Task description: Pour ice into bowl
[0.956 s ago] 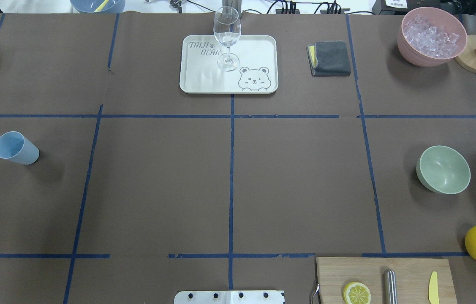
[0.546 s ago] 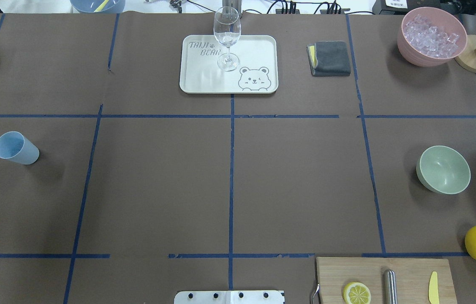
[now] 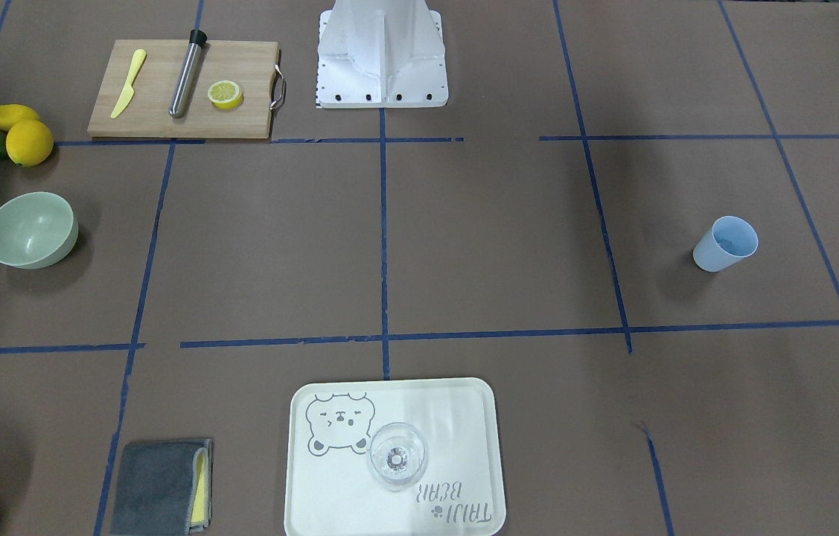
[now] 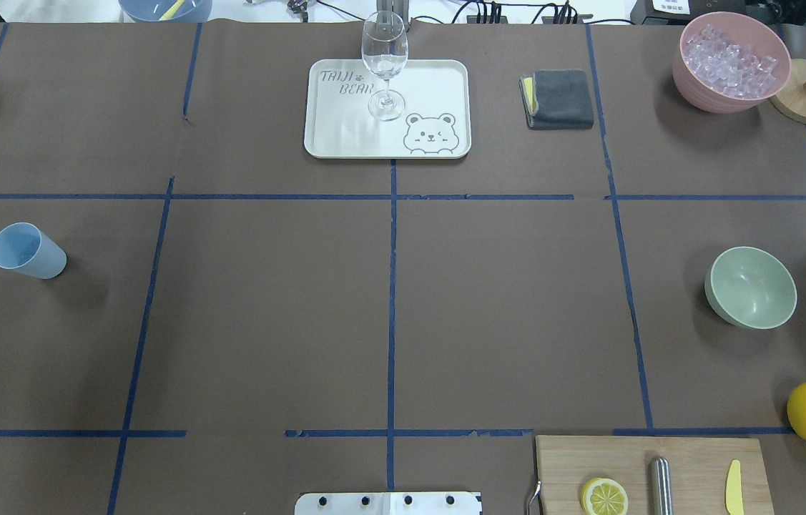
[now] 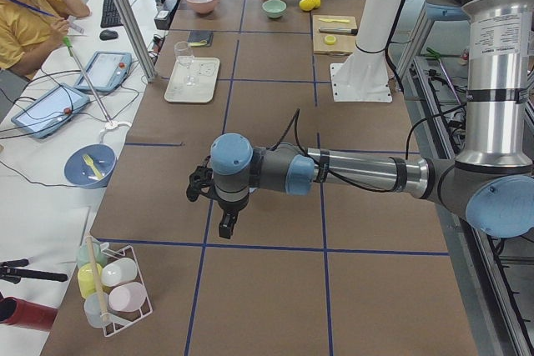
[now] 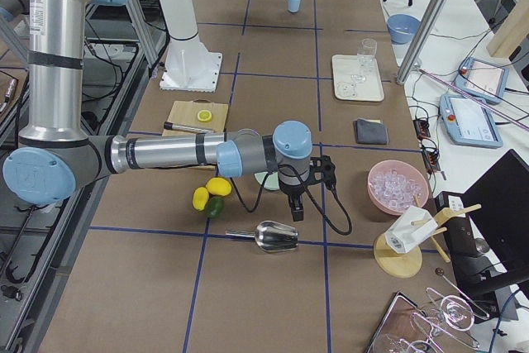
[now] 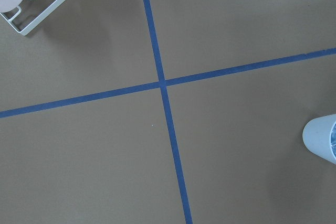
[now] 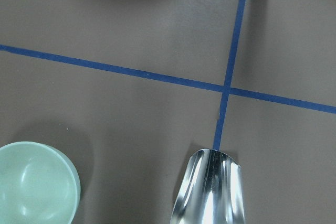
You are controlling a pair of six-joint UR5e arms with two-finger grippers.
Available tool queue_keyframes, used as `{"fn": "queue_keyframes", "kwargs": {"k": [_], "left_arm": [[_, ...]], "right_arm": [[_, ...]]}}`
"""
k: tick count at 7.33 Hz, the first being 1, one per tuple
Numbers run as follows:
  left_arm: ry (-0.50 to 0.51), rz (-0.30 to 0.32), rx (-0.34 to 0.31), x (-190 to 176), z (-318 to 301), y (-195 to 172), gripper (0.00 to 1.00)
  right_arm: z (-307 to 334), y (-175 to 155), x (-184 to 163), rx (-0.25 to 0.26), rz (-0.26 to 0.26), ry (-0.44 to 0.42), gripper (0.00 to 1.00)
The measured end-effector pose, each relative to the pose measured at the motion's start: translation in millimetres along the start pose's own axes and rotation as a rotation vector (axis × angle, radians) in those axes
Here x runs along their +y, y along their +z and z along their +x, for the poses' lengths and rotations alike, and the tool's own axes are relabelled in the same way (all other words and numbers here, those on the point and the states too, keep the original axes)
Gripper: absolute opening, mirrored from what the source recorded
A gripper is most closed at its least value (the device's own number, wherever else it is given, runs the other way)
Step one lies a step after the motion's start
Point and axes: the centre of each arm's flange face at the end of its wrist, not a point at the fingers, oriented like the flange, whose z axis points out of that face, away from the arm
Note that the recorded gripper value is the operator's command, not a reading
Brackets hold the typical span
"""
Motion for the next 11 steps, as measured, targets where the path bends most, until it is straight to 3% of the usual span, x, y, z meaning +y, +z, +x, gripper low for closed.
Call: {"fn": "queue_keyframes", "kwargs": {"k": [2, 4, 5, 9, 11], "left_arm": [[-0.001, -0.001, 0.001, 0.0, -0.3, 0.4, 1.0], [-0.003, -0.003, 0.001, 0.3, -1.0, 1.2, 1.0], [-0.003, -0.003, 0.001, 0.4, -1.2, 1.4, 1.0], [-0.002, -0.004, 0.001, 0.3, -1.0, 1.8, 1.0], [-0.002, -0.004, 0.001, 0.2, -0.8, 1.9, 1.0]], "right_arm": [[-9.1, -0.5, 3.4, -0.024, 0.064, -0.055, 1.0], [-40.2, 12.1, -4.1, -0.019, 0.111, -0.166, 1.0], [-60.5, 22.5, -6.7, -0.016, 0.105, -0.17, 1.0], [-129.3, 81.5, 18.6, -0.043, 0.065, -0.035, 1.0], [-147.6, 110.8, 29.0, -0.016, 0.035, -0.029, 0.82]]}}
